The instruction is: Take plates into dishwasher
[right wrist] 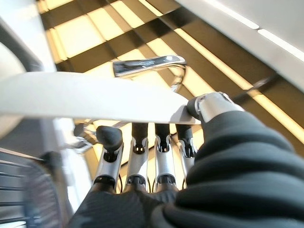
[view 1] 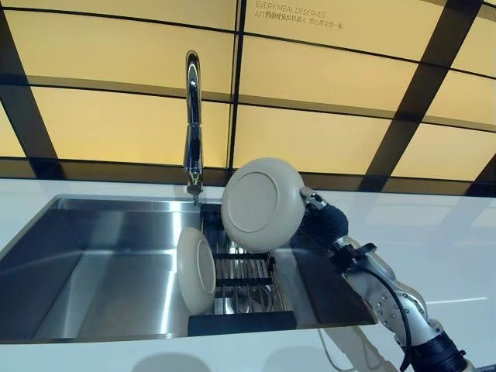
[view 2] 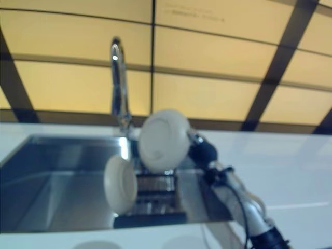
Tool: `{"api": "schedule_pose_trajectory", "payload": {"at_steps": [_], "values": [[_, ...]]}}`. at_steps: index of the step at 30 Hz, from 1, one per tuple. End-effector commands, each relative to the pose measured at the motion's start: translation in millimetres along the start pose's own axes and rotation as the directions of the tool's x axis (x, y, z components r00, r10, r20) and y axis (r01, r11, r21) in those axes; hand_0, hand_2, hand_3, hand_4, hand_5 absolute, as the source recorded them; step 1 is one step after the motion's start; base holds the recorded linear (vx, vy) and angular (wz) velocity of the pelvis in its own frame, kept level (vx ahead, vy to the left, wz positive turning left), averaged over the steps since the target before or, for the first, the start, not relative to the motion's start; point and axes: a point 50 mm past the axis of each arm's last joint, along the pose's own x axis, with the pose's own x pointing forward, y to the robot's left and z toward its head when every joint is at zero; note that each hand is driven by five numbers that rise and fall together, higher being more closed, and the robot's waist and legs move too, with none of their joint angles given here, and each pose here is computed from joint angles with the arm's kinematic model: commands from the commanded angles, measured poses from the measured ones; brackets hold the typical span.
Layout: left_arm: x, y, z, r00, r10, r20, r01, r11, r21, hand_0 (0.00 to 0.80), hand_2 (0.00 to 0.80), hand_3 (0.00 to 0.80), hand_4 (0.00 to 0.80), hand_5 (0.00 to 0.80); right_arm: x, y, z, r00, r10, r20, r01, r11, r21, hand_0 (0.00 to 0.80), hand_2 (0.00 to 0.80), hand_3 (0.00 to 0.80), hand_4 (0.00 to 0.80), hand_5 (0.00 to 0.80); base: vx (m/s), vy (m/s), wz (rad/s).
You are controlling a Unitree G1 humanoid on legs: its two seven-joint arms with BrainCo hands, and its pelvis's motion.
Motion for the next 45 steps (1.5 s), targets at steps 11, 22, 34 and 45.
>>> {"api": "schedule_pose_trajectory", "payload": {"at_steps": [11, 22, 34, 45], "values": [[0.8, 2.5, -1.4, 1.000, -0.018, -0.005, 0.019, 0.996, 0.088, 0.000, 0.000, 0.000, 0.000, 0.000, -31.6, -0.3, 77.3, 0.919, -0.003, 0.394, 0.005, 1.000, -0.004, 0.800, 0.800, 0.800, 0.800, 0.800, 0.069, 0.127, -0.24], [2.9, 48.6, 19.9, 0.995, 0.093, 0.018, -0.095, 0.990, 0.101, 0.000, 0.000, 0.000, 0.000, 0.000, -36.3, -15.3, 77.1, 0.932, -0.048, 0.358, 0.009, 0.994, 0.111, 0.800, 0.800, 0.800, 0.800, 0.800, -0.114, 0.024, -0.85], [5.1, 46.1, 35.7, 0.990, 0.116, 0.078, -0.123, 0.988, 0.093, 0.000, 0.000, 0.000, 0.000, 0.000, -27.2, -19.2, 55.8, 0.957, -0.049, 0.285, -0.007, 0.982, 0.189, 0.800, 0.800, 0.800, 0.800, 0.800, -0.170, -0.222, -0.78], [8.7, 13.8, 51.9, 0.986, 0.047, 0.162, -0.053, 0.998, 0.028, 0.000, 0.000, 0.000, 0.000, 0.000, -22.6, -15.5, 54.4, 0.973, -0.010, 0.232, 0.005, 1.000, 0.021, 0.800, 0.800, 0.800, 0.800, 0.800, -0.185, -0.203, -0.03]]}}
